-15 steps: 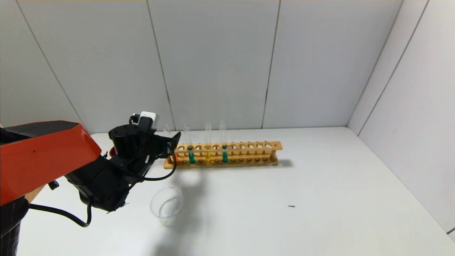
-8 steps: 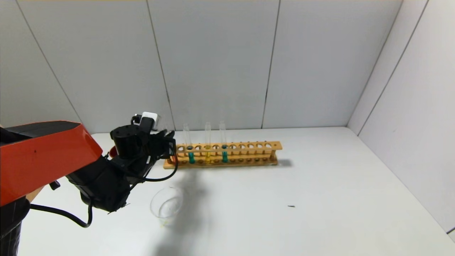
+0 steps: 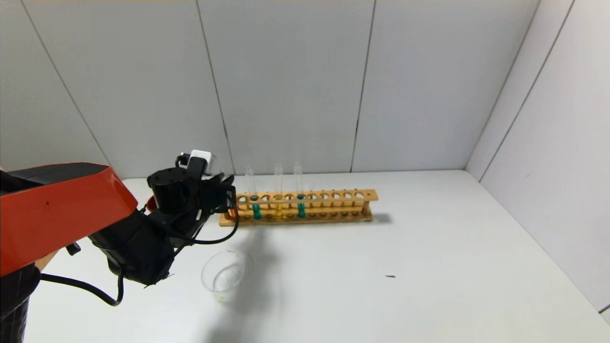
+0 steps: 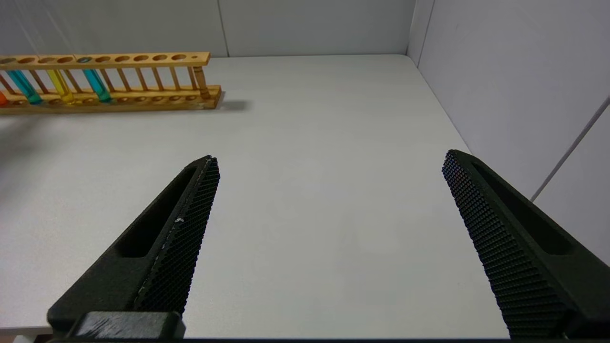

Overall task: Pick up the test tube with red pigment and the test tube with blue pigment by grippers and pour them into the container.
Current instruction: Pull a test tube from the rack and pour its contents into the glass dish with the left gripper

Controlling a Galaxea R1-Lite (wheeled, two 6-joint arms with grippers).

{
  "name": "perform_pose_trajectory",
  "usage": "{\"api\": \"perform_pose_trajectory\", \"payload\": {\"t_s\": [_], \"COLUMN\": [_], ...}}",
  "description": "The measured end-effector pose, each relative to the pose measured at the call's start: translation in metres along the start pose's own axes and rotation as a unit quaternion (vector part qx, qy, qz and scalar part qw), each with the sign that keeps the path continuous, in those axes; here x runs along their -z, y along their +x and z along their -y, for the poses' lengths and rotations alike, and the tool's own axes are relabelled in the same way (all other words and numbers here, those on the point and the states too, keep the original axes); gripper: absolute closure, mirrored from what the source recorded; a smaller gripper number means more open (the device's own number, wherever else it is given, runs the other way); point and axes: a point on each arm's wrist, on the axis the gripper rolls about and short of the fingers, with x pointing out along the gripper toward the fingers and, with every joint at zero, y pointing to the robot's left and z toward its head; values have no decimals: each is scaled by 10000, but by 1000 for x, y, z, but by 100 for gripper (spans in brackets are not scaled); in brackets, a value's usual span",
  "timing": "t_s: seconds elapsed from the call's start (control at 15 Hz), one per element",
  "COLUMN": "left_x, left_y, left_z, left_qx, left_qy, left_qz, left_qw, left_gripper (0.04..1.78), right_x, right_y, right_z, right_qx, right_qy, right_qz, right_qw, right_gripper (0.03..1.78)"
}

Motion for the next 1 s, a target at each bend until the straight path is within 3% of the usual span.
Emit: {"api": "perform_pose_trajectory", "payload": {"t_s": [0.47, 1.0], "left_x": [-5, -31], "left_y": [-1, -9], "left_z": [0, -3], "left_qx": [-66, -126], "left_qy": [29, 21], "left_qz": [73, 235], "left_qw": [9999, 9996], "left_gripper": [150, 150], "right_x": [0, 0], "right_y": [0, 0], "right_z": [0, 0], "right_qx": [-2, 0], "right_qy": [-2, 0], "right_qz": [0, 0], "right_qw": [10000, 10000], "right_gripper": [10, 10]}}
